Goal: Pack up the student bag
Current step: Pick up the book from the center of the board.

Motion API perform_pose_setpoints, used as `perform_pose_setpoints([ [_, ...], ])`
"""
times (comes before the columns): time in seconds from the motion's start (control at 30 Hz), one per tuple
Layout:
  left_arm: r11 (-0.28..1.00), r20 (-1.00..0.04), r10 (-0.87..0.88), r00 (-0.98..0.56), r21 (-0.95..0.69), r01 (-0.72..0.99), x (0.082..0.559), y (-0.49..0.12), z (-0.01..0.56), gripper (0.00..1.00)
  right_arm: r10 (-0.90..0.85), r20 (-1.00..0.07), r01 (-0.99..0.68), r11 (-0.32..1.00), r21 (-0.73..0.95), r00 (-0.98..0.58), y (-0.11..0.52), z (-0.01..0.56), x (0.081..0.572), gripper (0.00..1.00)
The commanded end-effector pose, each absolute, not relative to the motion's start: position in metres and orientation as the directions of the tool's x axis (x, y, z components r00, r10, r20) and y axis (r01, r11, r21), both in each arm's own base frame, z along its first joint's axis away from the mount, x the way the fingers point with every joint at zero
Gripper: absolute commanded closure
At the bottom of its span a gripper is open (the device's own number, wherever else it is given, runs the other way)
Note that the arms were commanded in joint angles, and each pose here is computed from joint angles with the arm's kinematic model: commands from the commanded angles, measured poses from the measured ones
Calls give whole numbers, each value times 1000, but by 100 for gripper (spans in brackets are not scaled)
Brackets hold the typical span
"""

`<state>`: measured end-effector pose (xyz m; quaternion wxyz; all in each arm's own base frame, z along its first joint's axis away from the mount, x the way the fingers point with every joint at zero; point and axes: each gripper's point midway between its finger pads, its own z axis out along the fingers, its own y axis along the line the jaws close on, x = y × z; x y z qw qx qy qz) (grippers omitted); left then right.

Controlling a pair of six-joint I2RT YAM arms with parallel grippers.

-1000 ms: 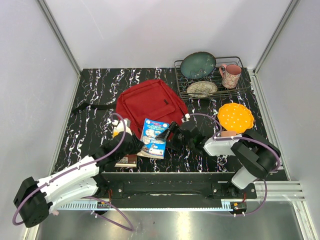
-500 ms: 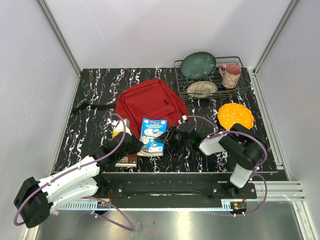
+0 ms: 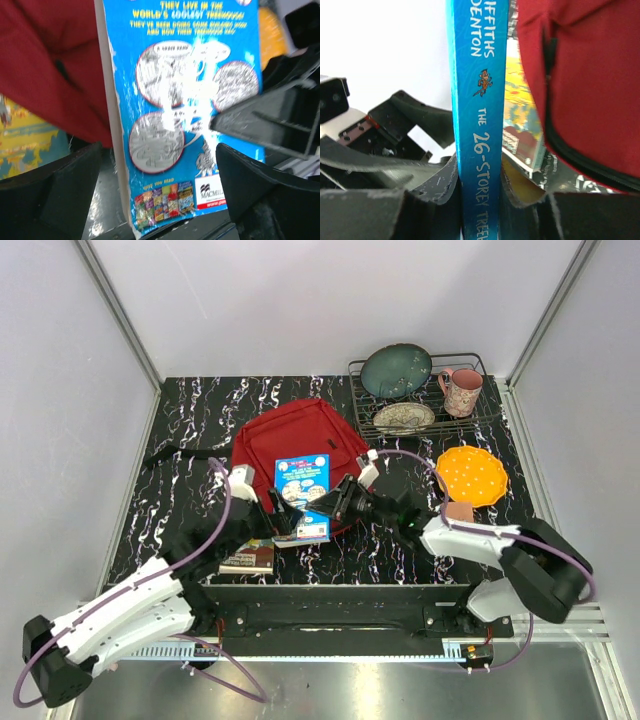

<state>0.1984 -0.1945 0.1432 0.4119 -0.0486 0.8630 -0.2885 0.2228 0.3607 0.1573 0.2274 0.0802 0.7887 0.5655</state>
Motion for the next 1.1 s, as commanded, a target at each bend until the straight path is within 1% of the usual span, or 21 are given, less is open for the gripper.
perform_pose_setpoints([
  [0.0,816,-791,-354,-500,-522,247,214,-185,217,1,381,-413,-377,169,911,-827,365,254,210,100],
  [0.2,795,-833,-357,-423,-508,331,230,-183,252,1,366,-436,-445,63,893,-822,357,292,190,100],
  [0.33,698,-817,-397,-419,-565,441,233,-193,272,1,352,-457,-487,1,873,-817,357,313,181,100],
  [0.43,649,-807,-435,-400,-588,482,240,-193,288,1,352,-460,-509,-57,859,-816,356,328,174,100],
  [0.53,551,-785,-425,-451,-619,560,232,-206,298,1,341,-464,-524,-107,845,-818,356,338,168,100],
  [0.63,487,-771,-442,-459,-635,600,230,-210,304,1,325,-467,-530,-139,836,-822,358,342,165,100],
  [0.67,443,-772,-437,-462,-631,637,225,-215,309,1,318,-463,-526,-150,837,-827,359,342,164,100],
  [0.8,341,-740,-431,-516,-663,666,219,-223,311,1,296,-472,-541,-226,810,-831,359,351,155,100],
  [0.87,292,-731,-436,-525,-667,685,215,-225,316,1,278,-466,-530,-233,815,-840,362,350,154,100],
  [0.9,280,-731,-437,-524,-664,693,214,-225,318,3,273,-466,-528,-234,816,-841,363,349,154,100],
  [0.97,276,-740,-433,-515,-653,705,214,-225,322,12,265,-461,-519,-222,826,-847,365,343,156,100],
  [1.0,280,-742,-430,-515,-652,705,214,-225,323,30,268,-452,-508,-200,838,-851,366,338,159,100],
  [1.07,309,-748,-425,-509,-649,696,218,-224,323,48,277,-465,-517,-155,842,-841,367,334,164,98],
])
